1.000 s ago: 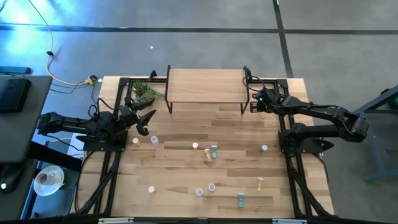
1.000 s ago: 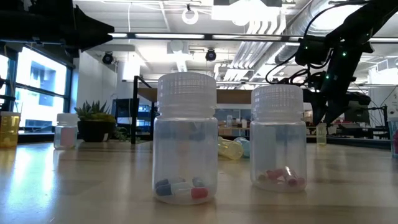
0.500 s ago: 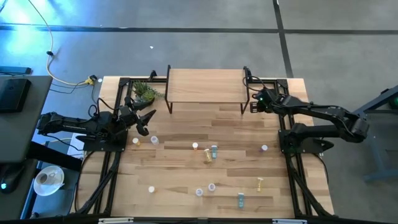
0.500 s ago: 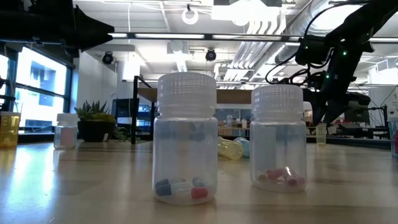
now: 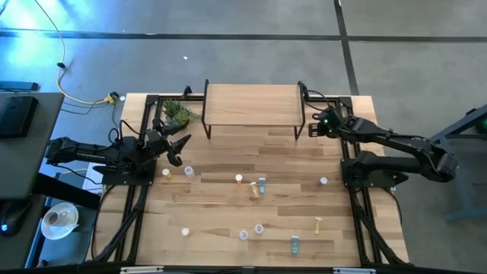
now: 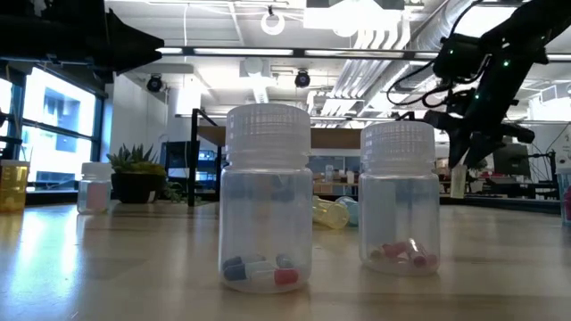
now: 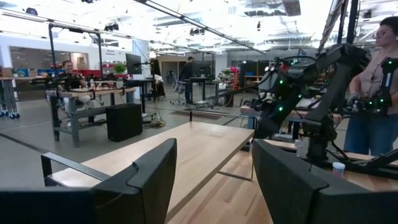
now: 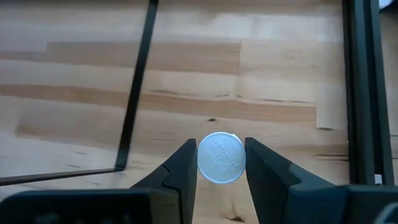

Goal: Pick and place medicine bottles onto shelf by color
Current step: Put the top yellow pill bottle on the shelf

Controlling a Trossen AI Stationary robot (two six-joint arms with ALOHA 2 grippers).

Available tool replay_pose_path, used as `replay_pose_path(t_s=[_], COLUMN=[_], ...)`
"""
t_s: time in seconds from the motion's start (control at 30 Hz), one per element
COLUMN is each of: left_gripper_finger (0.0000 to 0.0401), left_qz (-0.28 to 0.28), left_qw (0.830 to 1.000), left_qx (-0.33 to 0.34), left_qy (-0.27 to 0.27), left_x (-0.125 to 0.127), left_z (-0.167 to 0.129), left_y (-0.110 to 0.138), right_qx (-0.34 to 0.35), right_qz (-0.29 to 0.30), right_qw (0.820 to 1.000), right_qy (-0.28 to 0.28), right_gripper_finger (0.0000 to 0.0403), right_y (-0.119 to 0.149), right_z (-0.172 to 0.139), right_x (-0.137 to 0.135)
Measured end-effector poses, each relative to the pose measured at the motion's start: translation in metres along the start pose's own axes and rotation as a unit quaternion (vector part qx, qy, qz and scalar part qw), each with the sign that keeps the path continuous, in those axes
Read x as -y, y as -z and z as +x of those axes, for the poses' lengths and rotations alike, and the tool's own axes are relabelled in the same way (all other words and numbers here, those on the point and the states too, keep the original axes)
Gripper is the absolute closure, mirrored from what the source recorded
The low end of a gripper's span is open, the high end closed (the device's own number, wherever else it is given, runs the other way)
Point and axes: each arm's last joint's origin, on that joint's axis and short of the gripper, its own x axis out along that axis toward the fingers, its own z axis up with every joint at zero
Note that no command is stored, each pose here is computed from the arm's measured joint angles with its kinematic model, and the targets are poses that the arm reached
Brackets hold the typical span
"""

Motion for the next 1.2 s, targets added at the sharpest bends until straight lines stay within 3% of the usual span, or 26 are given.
replay_pose_path(t_s=[0.2, 0.63, 0.77, 1.2], left_gripper_finger=[0.0200, 0.0200, 0.0200, 0.0200], left_qz=[0.001, 0.001, 0.001, 0.001], left_qw=[1.000, 1.000, 1.000, 1.000], left_qx=[-0.001, -0.002, -0.002, -0.001], left_qy=[0.000, 0.000, 0.000, 0.000], left_x=[0.000, 0.000, 0.000, 0.000], left_z=[0.000, 0.000, 0.000, 0.000], left_y=[0.000, 0.000, 0.000, 0.000], right_qx=[0.019, 0.101, 0.126, 0.153], right_qz=[0.003, -0.014, -0.016, -0.052], right_qw=[1.000, 0.994, 0.991, 0.986], right_qy=[-0.015, -0.049, -0.038, -0.041], right_gripper_finger=[0.0299, 0.0299, 0.0299, 0.0299], right_y=[-0.005, -0.057, -0.073, -0.131], right_z=[-0.016, -0.079, -0.097, -0.124], right_x=[0.003, -0.014, -0.018, -0.057])
